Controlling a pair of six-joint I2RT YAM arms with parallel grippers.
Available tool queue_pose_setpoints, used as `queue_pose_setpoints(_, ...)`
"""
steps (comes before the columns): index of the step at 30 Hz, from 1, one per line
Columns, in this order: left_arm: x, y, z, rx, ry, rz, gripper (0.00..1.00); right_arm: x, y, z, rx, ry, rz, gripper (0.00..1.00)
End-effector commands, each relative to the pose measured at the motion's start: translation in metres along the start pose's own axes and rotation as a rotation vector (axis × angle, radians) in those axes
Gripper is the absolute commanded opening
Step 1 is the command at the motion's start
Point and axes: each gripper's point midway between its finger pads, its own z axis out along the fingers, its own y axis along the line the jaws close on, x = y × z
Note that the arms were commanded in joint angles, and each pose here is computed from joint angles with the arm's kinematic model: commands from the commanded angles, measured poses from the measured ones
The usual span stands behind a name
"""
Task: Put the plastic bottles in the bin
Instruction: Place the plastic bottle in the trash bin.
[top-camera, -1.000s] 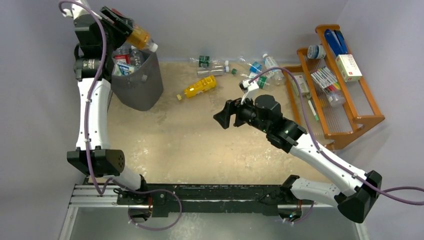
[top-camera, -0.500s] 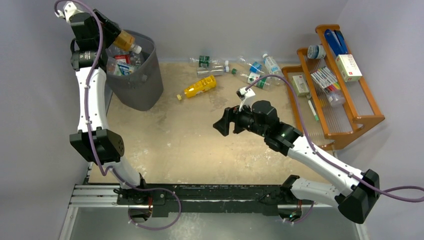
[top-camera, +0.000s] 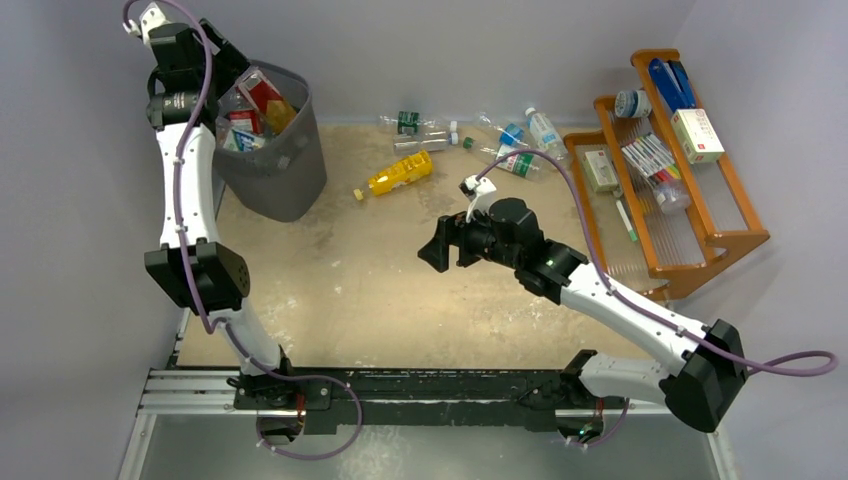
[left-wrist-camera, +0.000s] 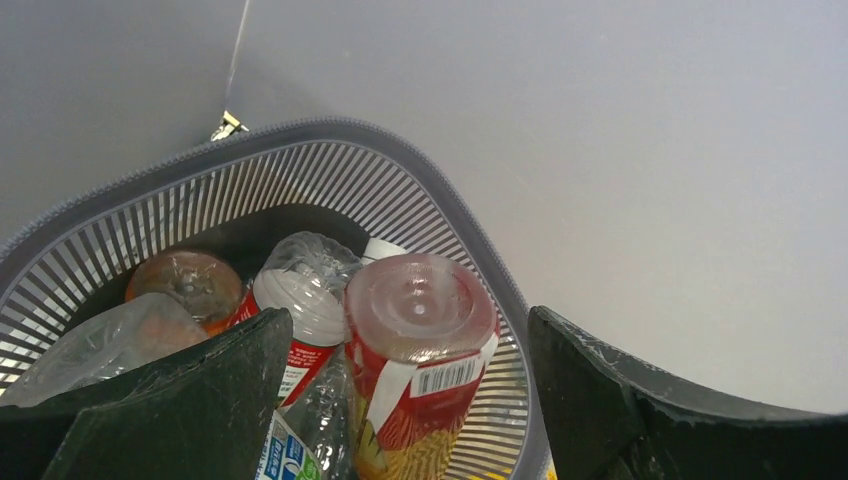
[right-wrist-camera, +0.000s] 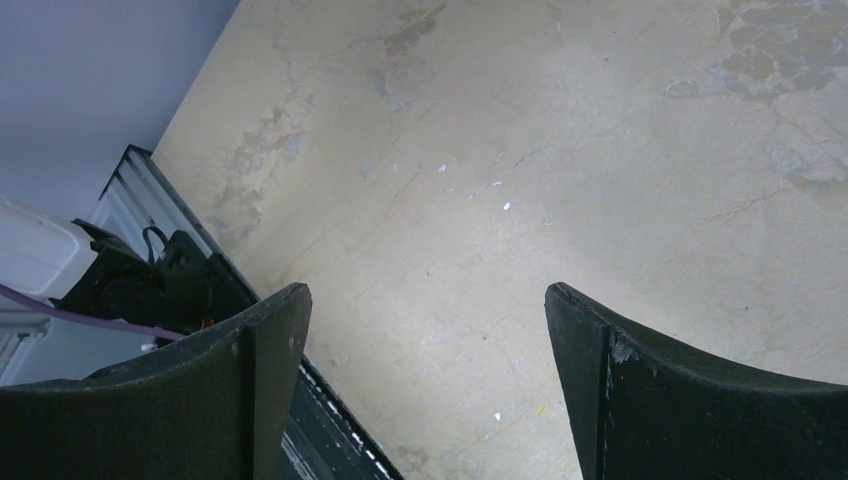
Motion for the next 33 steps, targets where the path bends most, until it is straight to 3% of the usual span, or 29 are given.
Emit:
queue_pose_setpoints(1, -0.05, -0.033, -0.051, 0.114, -0.106, 0.0, 0.87, -0.013, 0.014, 0.001, -0.055, -0.043, 0.002, 0.89)
queue_pose_setpoints(10, -0.043, -0.094, -0.133, 0.35, -0.025, 0.03, 0.87, -0.018, 0.012, -0.003, -0.035, -0.06, 0.007, 0.9)
queue_pose_setpoints(18, 0.078, -0.154, -0.173, 0.426, 0.181, 0.272, 0.87, -0.017, 0.002, -0.024, 0.033, -0.086, 0.064, 0.95)
queue_pose_setpoints(20, 0.103, -0.153, -0.174, 0.42, 0.216, 0.318, 0.87, -0.017, 0.004, -0.034, 0.024, -0.103, 0.094, 1.0)
queue_pose_setpoints(26, 0.179, -0.15, -0.17, 0.375, 0.313, 0.503, 0.86, -0.016, 0.001, -0.059, 0.04, -0.156, 0.142, 1.0)
queue_pose_setpoints(33, 0.263, -0.131, -0.135, 0.324, 0.427, 0.724, 0.88, -0.004, -0.003, -0.066, 0.045, -0.143, 0.164, 1.0)
